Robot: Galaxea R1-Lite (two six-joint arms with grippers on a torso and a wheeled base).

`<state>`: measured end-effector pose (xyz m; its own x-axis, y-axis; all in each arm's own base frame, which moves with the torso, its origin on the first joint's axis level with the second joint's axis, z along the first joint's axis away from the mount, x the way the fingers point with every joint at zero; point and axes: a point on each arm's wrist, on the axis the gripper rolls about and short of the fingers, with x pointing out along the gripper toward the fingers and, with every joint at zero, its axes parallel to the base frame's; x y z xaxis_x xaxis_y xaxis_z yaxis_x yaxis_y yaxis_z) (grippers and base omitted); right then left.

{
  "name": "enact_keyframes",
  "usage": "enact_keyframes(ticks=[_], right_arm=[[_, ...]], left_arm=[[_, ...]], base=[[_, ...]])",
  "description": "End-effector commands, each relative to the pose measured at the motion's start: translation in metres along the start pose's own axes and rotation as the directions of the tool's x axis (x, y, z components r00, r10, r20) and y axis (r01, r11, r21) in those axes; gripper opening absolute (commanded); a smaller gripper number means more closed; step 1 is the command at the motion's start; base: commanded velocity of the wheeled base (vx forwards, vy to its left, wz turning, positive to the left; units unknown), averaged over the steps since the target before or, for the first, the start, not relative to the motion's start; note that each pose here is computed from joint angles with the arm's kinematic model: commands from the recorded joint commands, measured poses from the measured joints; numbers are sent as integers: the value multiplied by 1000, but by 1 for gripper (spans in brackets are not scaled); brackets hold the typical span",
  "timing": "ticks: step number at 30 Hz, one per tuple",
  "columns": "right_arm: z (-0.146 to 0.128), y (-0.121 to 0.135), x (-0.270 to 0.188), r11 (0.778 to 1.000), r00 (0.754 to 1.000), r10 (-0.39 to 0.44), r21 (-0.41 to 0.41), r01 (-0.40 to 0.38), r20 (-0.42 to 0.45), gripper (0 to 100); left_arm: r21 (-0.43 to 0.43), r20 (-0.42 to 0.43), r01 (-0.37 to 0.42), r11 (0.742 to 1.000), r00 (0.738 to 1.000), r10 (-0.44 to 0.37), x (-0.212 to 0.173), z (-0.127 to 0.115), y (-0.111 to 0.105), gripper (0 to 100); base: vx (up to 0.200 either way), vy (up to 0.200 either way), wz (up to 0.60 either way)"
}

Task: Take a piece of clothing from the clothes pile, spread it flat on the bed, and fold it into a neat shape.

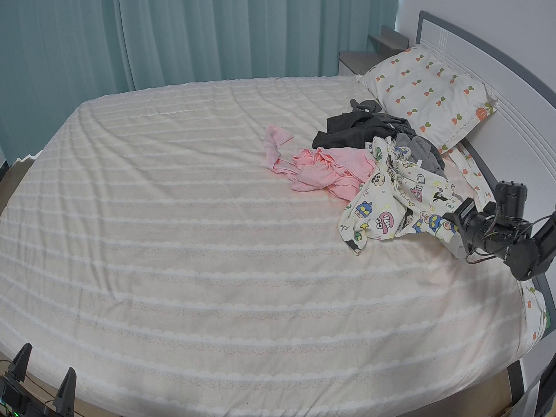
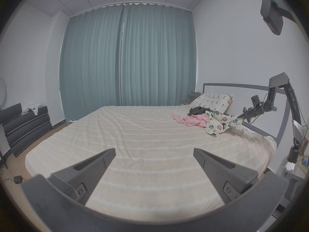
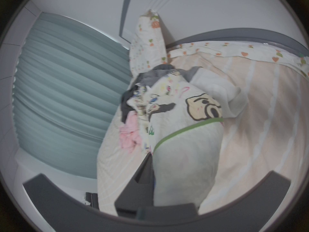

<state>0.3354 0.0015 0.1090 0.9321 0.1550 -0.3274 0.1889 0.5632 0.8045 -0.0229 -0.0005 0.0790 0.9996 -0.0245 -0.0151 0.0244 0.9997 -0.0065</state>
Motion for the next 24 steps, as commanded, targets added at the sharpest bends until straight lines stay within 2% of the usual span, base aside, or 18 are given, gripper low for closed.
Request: enact_keyframes(ticks=[1, 2, 4, 5, 7, 9, 10, 11, 12, 13, 14, 16, 18, 19, 20, 21, 23, 24], right_arm=[[9, 46, -76, 970, 971, 238, -51, -237, 13, 0], [9, 46, -76, 970, 971, 238, -51, -237, 13, 0], [9, 57, -94, 952, 954, 299, -69, -298, 5, 0], [8, 71, -114, 923, 927, 375, -93, -373, -5, 0], [6, 85, -128, 891, 898, 440, -120, -438, -16, 0], [4, 99, -142, 853, 864, 502, -149, -500, -26, 0], [4, 99, -142, 853, 864, 502, -149, -500, -26, 0], [1, 109, -151, 823, 838, 545, -167, -543, -41, 0], [-3, 122, -159, 785, 804, 591, -182, -592, -64, 0], [-3, 124, -161, 780, 799, 597, -184, -598, -69, 0], [-4, 137, -167, 749, 771, 631, -192, -634, -86, 0], [-3, 151, -172, 728, 752, 650, -194, -657, -107, 0], [0, 171, -184, 706, 730, 670, -188, -683, -135, 0], [0, 173, -185, 704, 728, 671, -187, -685, -138, 0], [1, 186, -194, 689, 711, 683, -175, -703, -165, 0], [1, 189, -196, 687, 709, 685, -174, -705, -169, 0], [0, 206, -209, 666, 683, 698, -154, -730, -213, 0], [0, 209, -211, 660, 676, 703, -150, -736, -222, 0]], left_arm=[[5, -2, 9, 1000, 1000, -9, 0, -4, 0, 100], [5, -2, 9, 1000, 1000, -9, 0, -4, 0, 100], [-13, 72, 29, 999, 997, -28, -2, 10, -1, 100], [-63, 263, 105, 993, 961, -85, -14, 69, -2, 100], [-92, 226, 159, 983, 965, -135, -3, 101, -3, 100], [-90, 189, 201, 975, 965, -181, 9, 117, -4, 100], [-90, 189, 201, 975, 965, -181, 9, 117, -4, 100], [-91, 150, 250, 964, 960, -235, 18, 123, -5, 100], [-100, 73, 358, 928, 933, -352, 33, 124, -7, 100], [-103, 61, 380, 919, 925, -376, 35, 124, -8, 100], [-124, -12, 469, 874, 880, -474, 51, 125, -11, 100], [-133, -94, 529, 838, 835, -542, 73, 127, -16, 100], [-122, -206, 591, 797, 771, -603, 100, 122, -25, 100], [-123, -214, 596, 794, 765, -607, 102, 121, -26, 100], [-132, -261, 645, 752, 709, -654, 115, 117, -36, 100], [-134, -267, 655, 744, 699, -664, 117, 117, -38, 100], [-151, -306, 724, 673, 613, -728, 136, 111, -57, 100], [-152, -313, 731, 666, 603, -734, 140, 109, -61, 100]], base=[[0, 0, 0], [0, 0, 0], [0, 0, 0], [0, 0, 0], [0, 0, 0], [0, 0, 0], [0, 0, 0], [0, 0, 0], [0, 0, 0], [0, 0, 0], [0, 0, 0], [0, 0, 0], [0, 0, 0], [0, 0, 0], [0, 0, 0], [0, 0, 0], [0, 0, 0], [0, 0, 0]])
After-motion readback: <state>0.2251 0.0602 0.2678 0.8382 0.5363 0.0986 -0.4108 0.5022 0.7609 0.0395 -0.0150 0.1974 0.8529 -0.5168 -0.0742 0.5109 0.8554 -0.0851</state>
